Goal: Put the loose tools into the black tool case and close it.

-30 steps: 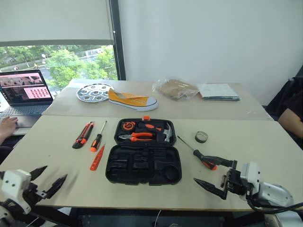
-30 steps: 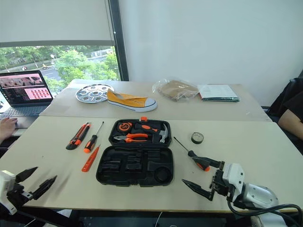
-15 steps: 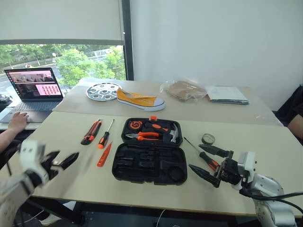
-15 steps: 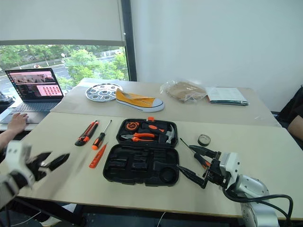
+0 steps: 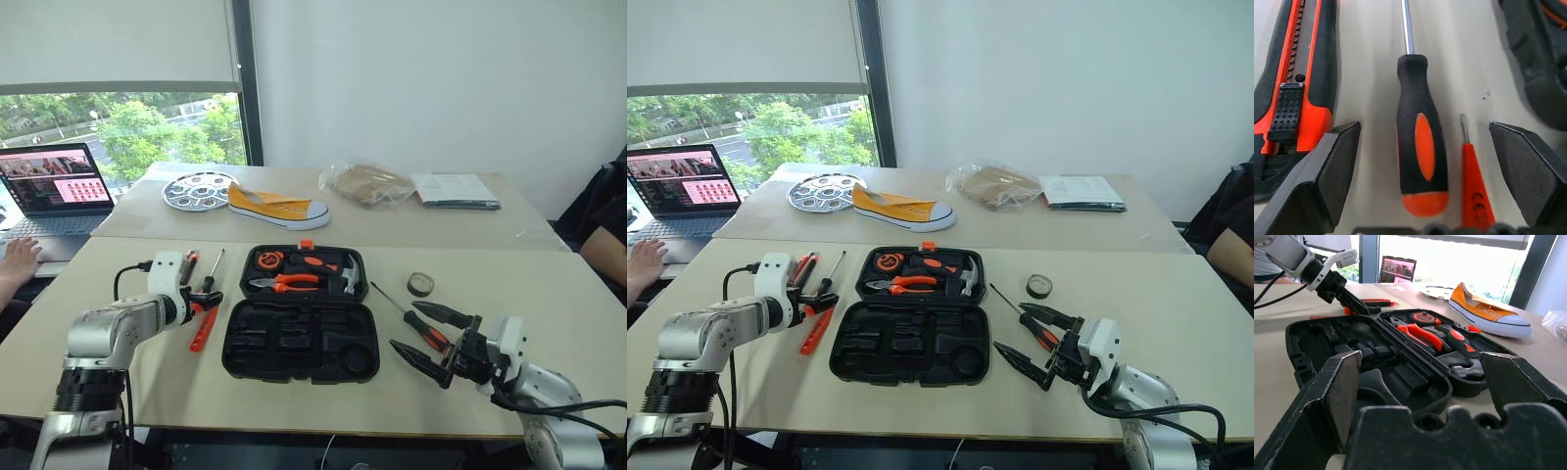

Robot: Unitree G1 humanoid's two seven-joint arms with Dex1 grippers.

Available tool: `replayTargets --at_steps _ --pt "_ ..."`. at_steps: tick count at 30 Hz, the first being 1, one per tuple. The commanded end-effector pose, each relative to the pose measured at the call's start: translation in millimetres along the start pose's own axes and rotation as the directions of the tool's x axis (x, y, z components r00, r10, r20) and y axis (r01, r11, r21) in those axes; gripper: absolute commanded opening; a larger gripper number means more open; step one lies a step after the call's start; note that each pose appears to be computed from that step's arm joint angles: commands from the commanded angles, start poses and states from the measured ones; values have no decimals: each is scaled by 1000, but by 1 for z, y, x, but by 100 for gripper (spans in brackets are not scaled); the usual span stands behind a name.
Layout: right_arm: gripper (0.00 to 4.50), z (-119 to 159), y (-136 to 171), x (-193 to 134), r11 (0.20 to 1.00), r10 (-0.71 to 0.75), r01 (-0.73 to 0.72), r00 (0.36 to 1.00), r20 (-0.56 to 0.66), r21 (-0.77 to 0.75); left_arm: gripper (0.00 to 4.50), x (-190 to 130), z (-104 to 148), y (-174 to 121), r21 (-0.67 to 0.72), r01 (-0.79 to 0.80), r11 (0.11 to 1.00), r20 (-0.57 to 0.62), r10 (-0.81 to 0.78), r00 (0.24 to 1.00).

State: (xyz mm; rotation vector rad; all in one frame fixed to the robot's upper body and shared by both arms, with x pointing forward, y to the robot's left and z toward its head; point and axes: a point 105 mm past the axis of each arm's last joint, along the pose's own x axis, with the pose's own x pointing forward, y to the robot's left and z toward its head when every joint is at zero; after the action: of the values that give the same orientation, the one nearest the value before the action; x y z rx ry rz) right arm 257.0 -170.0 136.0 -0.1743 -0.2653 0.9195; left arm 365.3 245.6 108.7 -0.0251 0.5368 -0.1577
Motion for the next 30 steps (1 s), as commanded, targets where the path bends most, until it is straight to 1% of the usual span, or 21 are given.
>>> replayTargets --at_steps 1,4,6,7,8,9,11,12,13,14,16,17,18,19,20,21,22,24,25,28,30 --pt "450 14 0 0 998 -15 17 999 43 -55 291 1 12 1 19 -11 1000 51 10 999" --pt "450 14 1 -2 998 -22 24 999 39 -54 194 1 11 4 20 -18 1000 62 17 998" --pt "450 14 1 -3 998 -28 30 999 36 -55 110 -2 22 9 19 -34 999 137 31 990" --pt "450 13 1 -5 998 -34 36 999 30 -55 88 -9 32 4 15 35 999 205 -38 978" --pt "450 12 1 -8 998 -40 41 999 22 -56 89 -17 44 -3 41 112 993 279 -119 953" --pt "450 12 1 -12 997 -48 49 999 12 -58 89 -28 57 -11 108 201 974 357 -227 906" --pt "450 12 1 -16 997 -56 56 998 0 -62 89 -43 68 -22 219 295 930 420 -363 832" --pt "450 13 1 -19 996 -58 57 998 -8 -66 89 -56 76 -36 342 360 868 445 -487 752" --pt "450 13 0 -22 996 -60 59 998 -16 -71 89 -64 80 -46 436 399 806 432 -577 693" --pt "450 14 0 -23 995 -61 60 998 -21 -74 89 -70 82 -53 500 421 757 414 -636 652" --pt "450 15 -2 -29 994 -68 65 997 -36 -82 89 -71 72 -74 658 490 571 218 -768 603" --pt "450 15 -3 -31 994 -72 68 997 -41 -84 89 -69 64 -81 704 516 487 117 -797 593" --pt "450 15 -3 -32 994 -74 70 996 -45 -85 89 -67 60 -84 728 533 432 51 -809 586" --pt "450 15 -3 -33 994 -75 71 996 -49 -86 89 -60 53 -88 772 530 351 -43 -803 595" --pt "450 15 -3 -34 994 -76 71 996 -52 -87 89 -49 43 -91 805 535 256 -160 -775 612" --pt "450 16 -2 -34 993 -79 74 996 -52 -88 89 -37 35 -93 828 531 178 -250 -731 634" --pt "450 17 -2 -34 993 -83 78 995 -51 -89 89 -27 30 -93 841 525 127 -306 -689 657" --pt "450 18 -1 -34 992 -89 84 995 -47 -92 89 -12 29 -92 867 492 77 -338 -635 695" --pt "450 19 -1 -33 992 -92 87 995 -45 -92 89 -7 31 -93 870 486 83 -332 -632 701" --pt "450 20 2 -33 991 -97 93 994 -41 -91 89 2 32 -98 872 482 81 -330 -631 702" --pt "450 20 3 -33 991 -104 100 994 -40 -92 89 3 26 -99 862 503 57 -362 -624 692"
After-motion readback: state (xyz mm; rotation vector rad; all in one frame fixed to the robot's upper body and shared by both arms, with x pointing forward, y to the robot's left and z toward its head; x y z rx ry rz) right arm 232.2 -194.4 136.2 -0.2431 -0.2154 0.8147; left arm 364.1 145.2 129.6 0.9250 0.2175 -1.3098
